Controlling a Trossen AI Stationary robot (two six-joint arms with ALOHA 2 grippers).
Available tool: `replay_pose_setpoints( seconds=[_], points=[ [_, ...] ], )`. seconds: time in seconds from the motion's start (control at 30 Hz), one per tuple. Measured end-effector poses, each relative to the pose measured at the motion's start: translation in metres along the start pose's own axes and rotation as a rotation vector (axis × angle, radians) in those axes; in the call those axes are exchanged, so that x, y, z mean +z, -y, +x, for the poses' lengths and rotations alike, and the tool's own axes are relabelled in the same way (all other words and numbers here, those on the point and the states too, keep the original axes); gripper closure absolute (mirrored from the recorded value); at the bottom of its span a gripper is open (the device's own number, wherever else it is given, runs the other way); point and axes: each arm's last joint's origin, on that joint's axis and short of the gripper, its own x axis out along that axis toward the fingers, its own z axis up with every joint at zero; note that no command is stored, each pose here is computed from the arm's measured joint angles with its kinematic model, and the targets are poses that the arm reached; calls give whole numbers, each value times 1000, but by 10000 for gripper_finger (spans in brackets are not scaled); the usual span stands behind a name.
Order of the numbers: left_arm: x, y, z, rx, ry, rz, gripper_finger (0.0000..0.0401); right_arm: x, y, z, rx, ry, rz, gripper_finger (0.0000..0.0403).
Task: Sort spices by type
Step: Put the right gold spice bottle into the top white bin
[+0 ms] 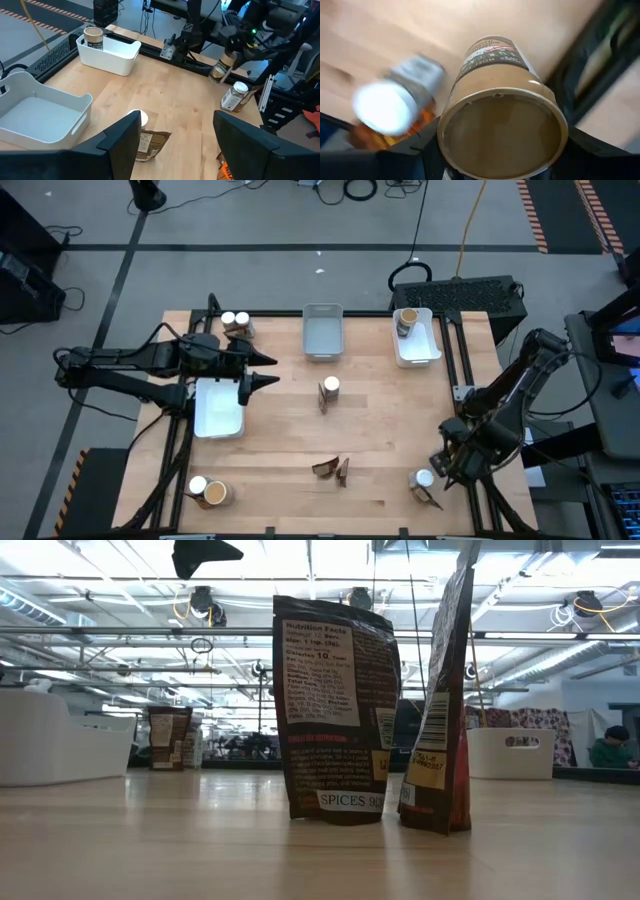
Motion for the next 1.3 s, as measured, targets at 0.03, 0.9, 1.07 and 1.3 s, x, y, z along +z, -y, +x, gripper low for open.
replay_pose_setpoints(
  seconds=[0.03,0.9,1.07,1.3],
  points=[
    [0,0,0,0,0,0,149,4,0,-2,22,26,-5,154],
    [-1,1,0,-48,-17,73,149,127,-10,-48,162,388,-318,151],
    [-1,3,0,-125,-35,106,149,149,-6,-78,189,481,-353,151],
    [-1,4,0,-125,-24,161,149,173,8,-138,156,724,-465,151]
  ],
)
